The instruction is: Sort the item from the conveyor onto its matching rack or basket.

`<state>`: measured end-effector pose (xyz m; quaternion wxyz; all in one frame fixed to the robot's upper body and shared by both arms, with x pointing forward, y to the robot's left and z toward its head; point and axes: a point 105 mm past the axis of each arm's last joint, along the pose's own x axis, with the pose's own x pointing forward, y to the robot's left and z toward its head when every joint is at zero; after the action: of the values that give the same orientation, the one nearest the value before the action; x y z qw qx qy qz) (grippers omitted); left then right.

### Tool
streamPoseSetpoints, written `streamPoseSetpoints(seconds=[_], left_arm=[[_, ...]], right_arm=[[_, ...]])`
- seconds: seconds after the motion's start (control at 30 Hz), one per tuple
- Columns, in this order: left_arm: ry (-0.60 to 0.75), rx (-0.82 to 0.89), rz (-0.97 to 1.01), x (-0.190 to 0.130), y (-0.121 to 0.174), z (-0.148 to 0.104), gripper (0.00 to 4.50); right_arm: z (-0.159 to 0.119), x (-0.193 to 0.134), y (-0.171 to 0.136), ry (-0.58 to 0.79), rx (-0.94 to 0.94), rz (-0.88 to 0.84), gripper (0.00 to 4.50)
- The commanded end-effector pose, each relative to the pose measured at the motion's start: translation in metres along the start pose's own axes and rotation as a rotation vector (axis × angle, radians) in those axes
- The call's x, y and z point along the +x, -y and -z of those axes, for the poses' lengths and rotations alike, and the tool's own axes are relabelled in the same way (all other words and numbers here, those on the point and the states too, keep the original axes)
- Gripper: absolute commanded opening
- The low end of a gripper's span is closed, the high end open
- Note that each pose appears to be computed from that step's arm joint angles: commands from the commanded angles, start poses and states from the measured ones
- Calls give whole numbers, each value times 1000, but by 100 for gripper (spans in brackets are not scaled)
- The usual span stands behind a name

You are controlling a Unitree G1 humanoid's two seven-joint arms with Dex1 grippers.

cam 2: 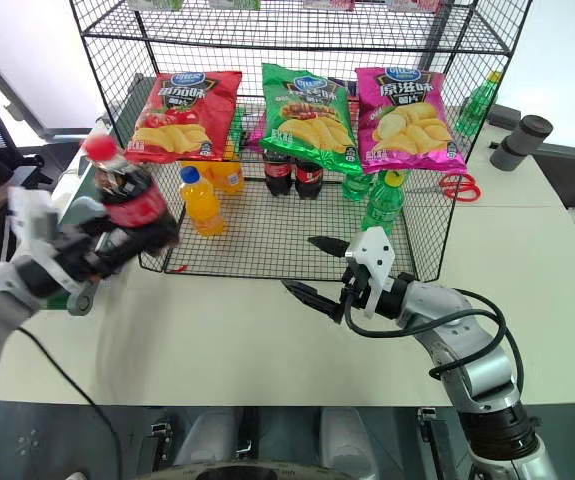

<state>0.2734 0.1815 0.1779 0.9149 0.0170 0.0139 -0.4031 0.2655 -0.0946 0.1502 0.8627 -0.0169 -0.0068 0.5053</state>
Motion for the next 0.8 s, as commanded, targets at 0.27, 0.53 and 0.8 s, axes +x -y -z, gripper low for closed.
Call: streamPoseSetpoints(seconds=[0.27,0.53,0.8], left_arm=[[37,123,406,65,62,5,274],[57,191,526,88,76,4,274],[68,218,554,98,84,4,274]], right_arm=[[-45,20,-29,169,99,-87,450],[-47,24,-33,173,99,-83,450],[-41,27,-39,150,94,-102,424]])
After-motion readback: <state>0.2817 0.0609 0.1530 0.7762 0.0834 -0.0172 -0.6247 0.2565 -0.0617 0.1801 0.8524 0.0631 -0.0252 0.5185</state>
